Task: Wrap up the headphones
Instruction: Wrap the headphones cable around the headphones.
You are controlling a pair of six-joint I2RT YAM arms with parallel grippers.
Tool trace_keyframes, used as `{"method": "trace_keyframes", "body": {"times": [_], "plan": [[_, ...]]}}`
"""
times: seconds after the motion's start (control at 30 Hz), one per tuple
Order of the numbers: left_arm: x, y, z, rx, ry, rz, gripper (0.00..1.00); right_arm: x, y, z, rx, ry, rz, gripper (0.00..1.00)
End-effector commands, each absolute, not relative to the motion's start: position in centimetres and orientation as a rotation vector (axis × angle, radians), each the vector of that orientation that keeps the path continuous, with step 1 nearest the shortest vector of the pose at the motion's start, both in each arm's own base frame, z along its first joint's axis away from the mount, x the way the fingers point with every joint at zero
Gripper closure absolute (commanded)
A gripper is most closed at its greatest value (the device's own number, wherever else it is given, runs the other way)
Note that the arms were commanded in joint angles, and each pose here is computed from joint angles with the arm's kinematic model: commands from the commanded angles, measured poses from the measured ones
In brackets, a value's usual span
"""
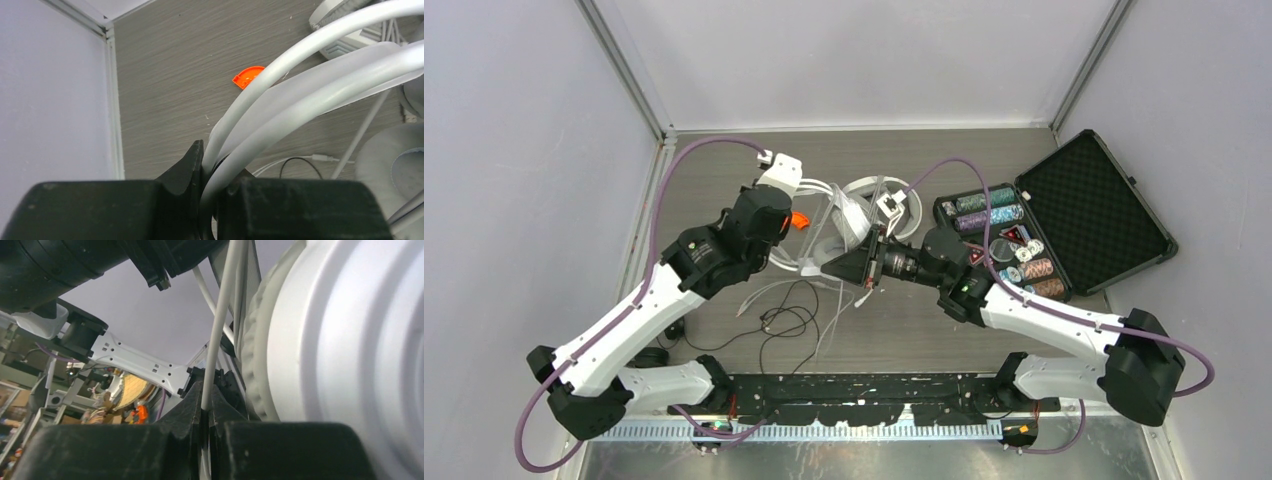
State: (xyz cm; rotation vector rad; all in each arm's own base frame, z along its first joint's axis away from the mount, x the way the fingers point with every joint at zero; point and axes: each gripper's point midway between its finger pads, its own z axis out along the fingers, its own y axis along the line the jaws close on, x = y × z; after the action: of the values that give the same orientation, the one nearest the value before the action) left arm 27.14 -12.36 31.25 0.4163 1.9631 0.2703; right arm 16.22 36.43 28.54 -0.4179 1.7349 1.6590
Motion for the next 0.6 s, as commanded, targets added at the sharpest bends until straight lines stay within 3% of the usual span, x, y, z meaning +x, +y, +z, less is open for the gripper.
{"method": "trace_keyframes", "body": {"times": [0.0, 0.17, 0.27, 0.57], "plan": [[27.9, -12.9, 35.9, 0.082, 1.862, 0.074, 1.00, 16.8, 36.3, 32.0, -0.453, 1.607, 1.583, 0.91], [27.9, -13.6, 36.5, 0.000, 1.848, -0.023, 1.00, 17.3, 36.6, 32.3, -0.466, 1.596, 1.528, 0.92], [27.9, -13.7, 36.8, -0.046, 1.842, -0.052, 1.00, 17.5, 36.8, 32.1, -0.481, 1.588, 1.459, 0.99], [28.8, -14.4, 36.3, -0.137, 1.840, -0.070, 1.00, 16.8, 38.4, 30.7, -0.617, 1.647, 1.260, 0.99]]}}
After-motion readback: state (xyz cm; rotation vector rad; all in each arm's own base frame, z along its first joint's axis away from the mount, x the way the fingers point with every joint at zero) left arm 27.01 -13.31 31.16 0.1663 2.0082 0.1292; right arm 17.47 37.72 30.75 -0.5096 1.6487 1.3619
